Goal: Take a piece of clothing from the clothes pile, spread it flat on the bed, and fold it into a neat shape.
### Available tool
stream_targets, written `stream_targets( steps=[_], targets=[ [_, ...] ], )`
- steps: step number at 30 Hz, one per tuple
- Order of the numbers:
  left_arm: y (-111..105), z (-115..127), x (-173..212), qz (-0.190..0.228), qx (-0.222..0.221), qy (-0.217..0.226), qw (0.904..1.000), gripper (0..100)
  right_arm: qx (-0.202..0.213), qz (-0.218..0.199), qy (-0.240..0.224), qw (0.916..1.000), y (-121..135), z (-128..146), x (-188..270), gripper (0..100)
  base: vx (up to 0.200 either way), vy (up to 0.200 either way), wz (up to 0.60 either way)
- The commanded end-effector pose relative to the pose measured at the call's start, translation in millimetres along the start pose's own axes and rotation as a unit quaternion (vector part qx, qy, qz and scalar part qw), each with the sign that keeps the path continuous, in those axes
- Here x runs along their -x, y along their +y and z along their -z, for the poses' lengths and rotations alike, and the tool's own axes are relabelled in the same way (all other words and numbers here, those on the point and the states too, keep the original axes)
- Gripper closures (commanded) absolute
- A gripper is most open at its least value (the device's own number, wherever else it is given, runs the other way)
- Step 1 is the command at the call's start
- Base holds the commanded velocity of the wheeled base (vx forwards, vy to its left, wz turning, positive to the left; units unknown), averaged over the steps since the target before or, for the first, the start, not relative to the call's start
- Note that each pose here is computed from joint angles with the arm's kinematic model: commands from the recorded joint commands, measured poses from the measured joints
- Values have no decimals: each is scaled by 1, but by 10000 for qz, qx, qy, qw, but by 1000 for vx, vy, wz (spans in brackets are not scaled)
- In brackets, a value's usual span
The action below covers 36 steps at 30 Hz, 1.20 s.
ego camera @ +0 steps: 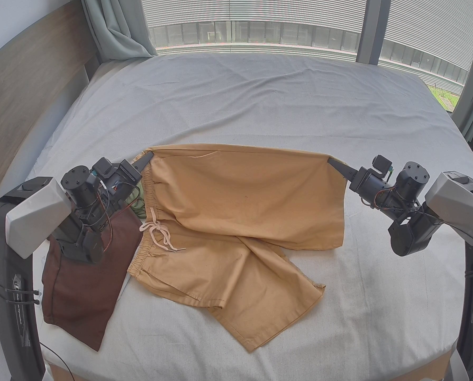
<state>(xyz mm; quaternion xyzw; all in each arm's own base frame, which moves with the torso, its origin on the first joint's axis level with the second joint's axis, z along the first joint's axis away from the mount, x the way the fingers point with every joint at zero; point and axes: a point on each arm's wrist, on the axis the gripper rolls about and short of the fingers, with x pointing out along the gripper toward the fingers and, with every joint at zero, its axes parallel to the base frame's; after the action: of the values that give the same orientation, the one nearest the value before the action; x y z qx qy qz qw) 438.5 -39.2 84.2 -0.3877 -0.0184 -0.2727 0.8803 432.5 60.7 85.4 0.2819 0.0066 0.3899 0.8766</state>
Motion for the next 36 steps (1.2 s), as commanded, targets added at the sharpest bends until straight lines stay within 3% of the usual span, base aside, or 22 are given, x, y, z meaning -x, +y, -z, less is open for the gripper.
stream_targets(
  steps=[1, 3, 4, 13, 14, 24, 36],
  targets=[
    [2, 0, -3, 34, -15, -24, 10000, 100, 37, -33, -36, 10000, 0, -2, -2, 100, 0, 0, 0],
    [3, 0, -5, 45, -24, -44, 10000, 100, 55, -46, -63, 10000, 0, -4, -3, 100, 0, 0, 0],
    [3, -1, -6, 67, -29, -61, 10000, 0, 73, -62, -82, 9999, 0, -5, -3, 100, 0, 0, 0],
    [0, -3, -9, 141, 329, -105, 9993, 0, 103, 56, -216, 9997, -7, -2, -8, 100, 0, 0, 0],
    [0, -3, -9, 146, 329, -99, 9993, 0, 112, 39, -236, 9997, -7, -3, -10, 0, 0, 0, 0],
    [6, -7, 1, -51, 328, -117, 9994, 0, 26, 156, -168, 9997, -16, 7, -7, 0, 0, 0, 0],
    [-34, -15, 32, -173, 391, 72, 9991, 0, -58, 408, -87, 9991, -8, 0, 15, 0, 0, 0, 0]
  ],
)
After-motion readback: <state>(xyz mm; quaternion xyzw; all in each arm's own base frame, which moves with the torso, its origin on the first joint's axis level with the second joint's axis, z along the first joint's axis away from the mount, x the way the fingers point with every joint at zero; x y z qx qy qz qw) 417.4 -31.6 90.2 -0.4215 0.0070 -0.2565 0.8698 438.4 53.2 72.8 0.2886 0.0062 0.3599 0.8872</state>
